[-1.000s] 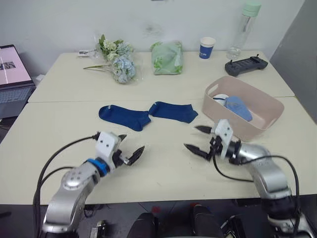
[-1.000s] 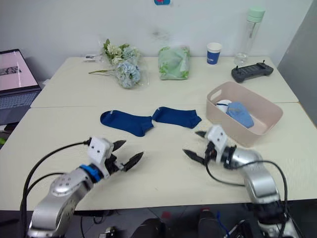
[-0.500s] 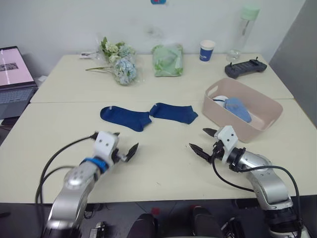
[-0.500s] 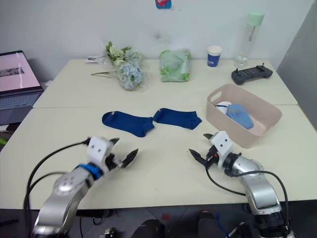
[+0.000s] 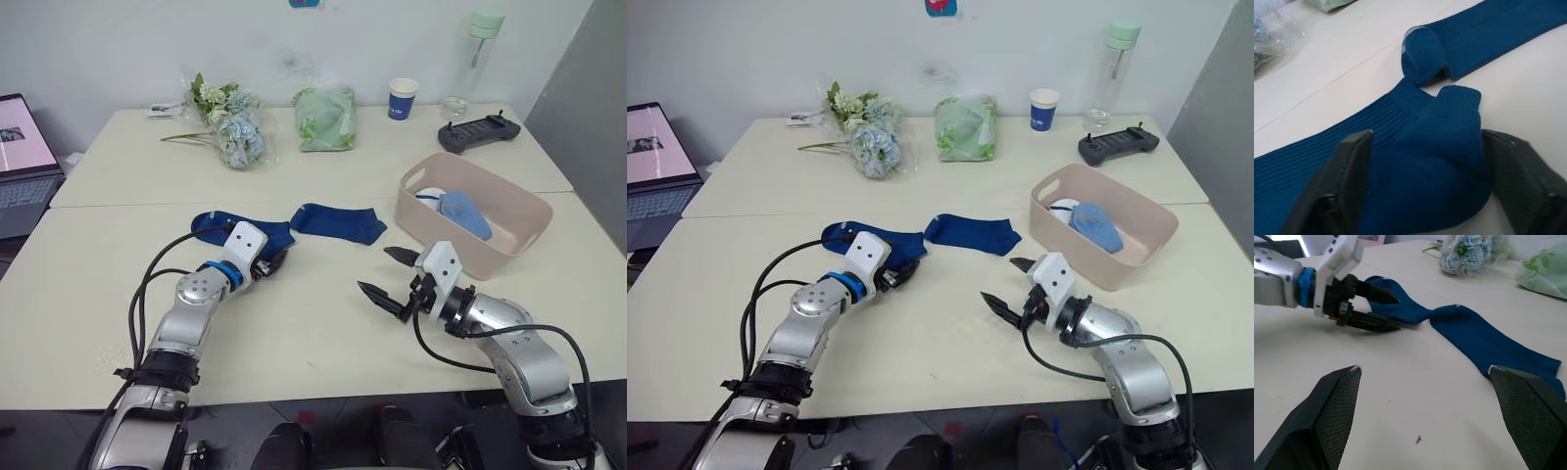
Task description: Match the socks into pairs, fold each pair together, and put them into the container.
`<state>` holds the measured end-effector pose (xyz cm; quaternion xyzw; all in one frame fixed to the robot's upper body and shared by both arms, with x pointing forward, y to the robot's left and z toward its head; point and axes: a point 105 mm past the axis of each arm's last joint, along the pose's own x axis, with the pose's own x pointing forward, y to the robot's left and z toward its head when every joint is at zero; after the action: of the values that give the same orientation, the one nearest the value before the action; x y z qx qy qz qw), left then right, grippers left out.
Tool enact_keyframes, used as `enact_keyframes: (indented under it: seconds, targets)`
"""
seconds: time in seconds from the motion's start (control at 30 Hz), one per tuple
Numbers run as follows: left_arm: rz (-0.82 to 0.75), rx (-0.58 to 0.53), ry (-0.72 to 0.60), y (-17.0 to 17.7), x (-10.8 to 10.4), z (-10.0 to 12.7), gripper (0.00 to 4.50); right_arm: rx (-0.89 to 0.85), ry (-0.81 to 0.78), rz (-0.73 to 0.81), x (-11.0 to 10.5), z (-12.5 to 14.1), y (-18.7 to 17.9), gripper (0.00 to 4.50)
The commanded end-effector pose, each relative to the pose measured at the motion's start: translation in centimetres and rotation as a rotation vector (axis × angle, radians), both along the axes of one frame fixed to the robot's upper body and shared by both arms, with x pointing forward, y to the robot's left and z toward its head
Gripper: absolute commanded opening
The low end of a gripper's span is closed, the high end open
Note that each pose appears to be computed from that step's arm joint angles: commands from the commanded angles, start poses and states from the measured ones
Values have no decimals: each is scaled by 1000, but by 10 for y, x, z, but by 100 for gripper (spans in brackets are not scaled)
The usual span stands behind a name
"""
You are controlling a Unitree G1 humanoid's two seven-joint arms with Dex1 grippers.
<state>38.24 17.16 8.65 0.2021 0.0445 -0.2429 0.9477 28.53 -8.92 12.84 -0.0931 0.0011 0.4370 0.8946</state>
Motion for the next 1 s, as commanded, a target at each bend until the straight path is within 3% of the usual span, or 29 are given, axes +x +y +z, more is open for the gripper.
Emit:
enact_keyframes:
  seconds: [0.03,0.23,0.27,0.4,0.53,0.7,0.8,0.9,1.0]
  targets:
    - [-20,-16,-45,-2,1,11,208,4,-42,0,-1,11,-3,450]
    - [5,-69,-40,2,-3,12,14,-1,-45,-5,3,11,-5,450]
    - [7,-76,-40,2,-4,13,4,0,-45,-5,3,11,-5,450]
    - [13,-83,-27,9,-13,15,4,13,-44,-21,6,13,-7,450]
    - [-74,-111,29,3,-49,20,4,14,-44,-49,9,13,-15,450]
    - [-284,-202,142,-35,-92,28,4,1,-44,-69,12,11,-21,450]
    - [-464,-316,266,-89,-111,27,4,10,-42,-101,17,13,-27,450]
    - [-526,-407,339,-126,-109,24,4,9,-47,-135,23,15,-34,450]
    - [-517,-464,368,-141,-99,21,4,-4,-55,-177,29,17,-45,450]
